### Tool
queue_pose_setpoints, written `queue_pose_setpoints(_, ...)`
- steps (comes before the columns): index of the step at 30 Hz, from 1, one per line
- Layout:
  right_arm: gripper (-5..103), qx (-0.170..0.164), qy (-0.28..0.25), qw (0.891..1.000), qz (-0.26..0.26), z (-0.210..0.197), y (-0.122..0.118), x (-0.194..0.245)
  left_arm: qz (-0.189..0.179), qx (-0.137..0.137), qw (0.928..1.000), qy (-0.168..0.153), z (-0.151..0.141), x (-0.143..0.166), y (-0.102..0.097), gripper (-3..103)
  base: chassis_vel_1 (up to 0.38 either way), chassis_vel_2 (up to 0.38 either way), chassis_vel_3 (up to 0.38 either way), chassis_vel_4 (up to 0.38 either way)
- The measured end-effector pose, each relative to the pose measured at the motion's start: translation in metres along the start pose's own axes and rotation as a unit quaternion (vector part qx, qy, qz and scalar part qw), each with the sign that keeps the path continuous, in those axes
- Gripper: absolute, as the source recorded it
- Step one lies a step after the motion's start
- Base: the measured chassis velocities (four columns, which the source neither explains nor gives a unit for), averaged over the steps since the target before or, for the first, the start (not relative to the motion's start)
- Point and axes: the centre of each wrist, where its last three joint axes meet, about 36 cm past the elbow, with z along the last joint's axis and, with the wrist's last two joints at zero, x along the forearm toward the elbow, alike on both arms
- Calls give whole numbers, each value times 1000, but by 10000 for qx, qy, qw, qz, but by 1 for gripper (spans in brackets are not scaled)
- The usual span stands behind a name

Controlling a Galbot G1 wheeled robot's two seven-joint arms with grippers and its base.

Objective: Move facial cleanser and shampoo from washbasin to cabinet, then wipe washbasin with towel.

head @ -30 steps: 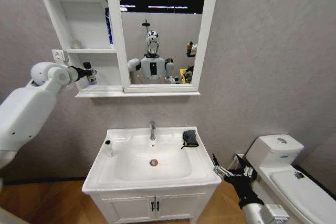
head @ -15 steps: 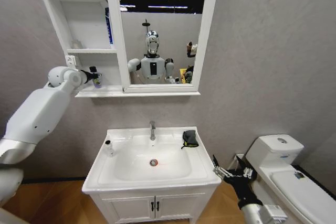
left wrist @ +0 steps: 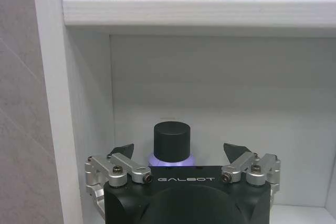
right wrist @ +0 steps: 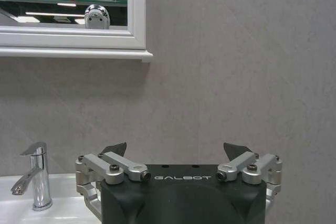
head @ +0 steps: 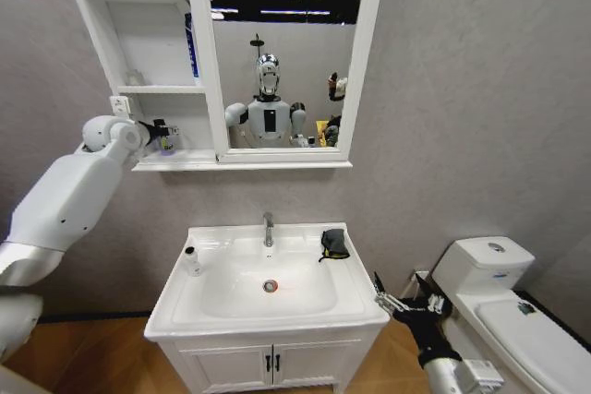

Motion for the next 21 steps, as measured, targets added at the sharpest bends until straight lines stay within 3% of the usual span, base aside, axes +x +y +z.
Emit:
queue_pose_setpoints(6, 100, 9, -6, 10000, 0, 0, 0, 0, 11, -148, 9994, -302, 7, 42, 2, 100, 0, 0, 0, 0)
queue_pose_setpoints(9, 100, 3, 18, 10000, -24, 3, 4, -2, -137, -338, 9985, -419, 34, 80, 5, 100, 0, 0, 0, 0)
queue_pose_setpoints(10, 100, 3, 18, 10000, -24, 3, 4, -2, -137, -338, 9985, -419, 34, 80, 5, 100, 0, 0, 0, 0)
queue_pose_setpoints(13, 100, -13, 41, 10000, -38, 4, 7, -4, -141, -505, 9965, -652, 66, 126, -1, 100, 0, 0, 0, 0)
queue_pose_setpoints(14, 100, -13, 41, 10000, -38, 4, 7, -4, -141, -505, 9965, -652, 66, 126, -1, 100, 0, 0, 0, 0)
queue_pose_setpoints(16, 100, 9, 75, 10000, -65, 4, 8, -5, -149, -583, 9954, -742, 117, 162, -3, 100, 0, 0, 0, 0)
queue_pose_setpoints(17, 100, 9, 75, 10000, -65, 4, 8, -5, -149, -583, 9954, -742, 117, 162, -3, 100, 0, 0, 0, 0)
queue_pose_setpoints(19, 100, 60, 94, 9999, -88, 3, 9, -5, -263, -588, 9952, -742, 198, 177, -1, 100, 0, 0, 0, 0)
queue_pose_setpoints(20, 100, 60, 94, 9999, -88, 3, 9, -5, -263, -588, 9952, -742, 198, 177, -1, 100, 0, 0, 0, 0)
queue_pose_setpoints(21, 100, 76, 105, 9999, -97, 3, 9, -5, -320, -528, 9954, -730, 227, 180, -3, 100, 0, 0, 0, 0)
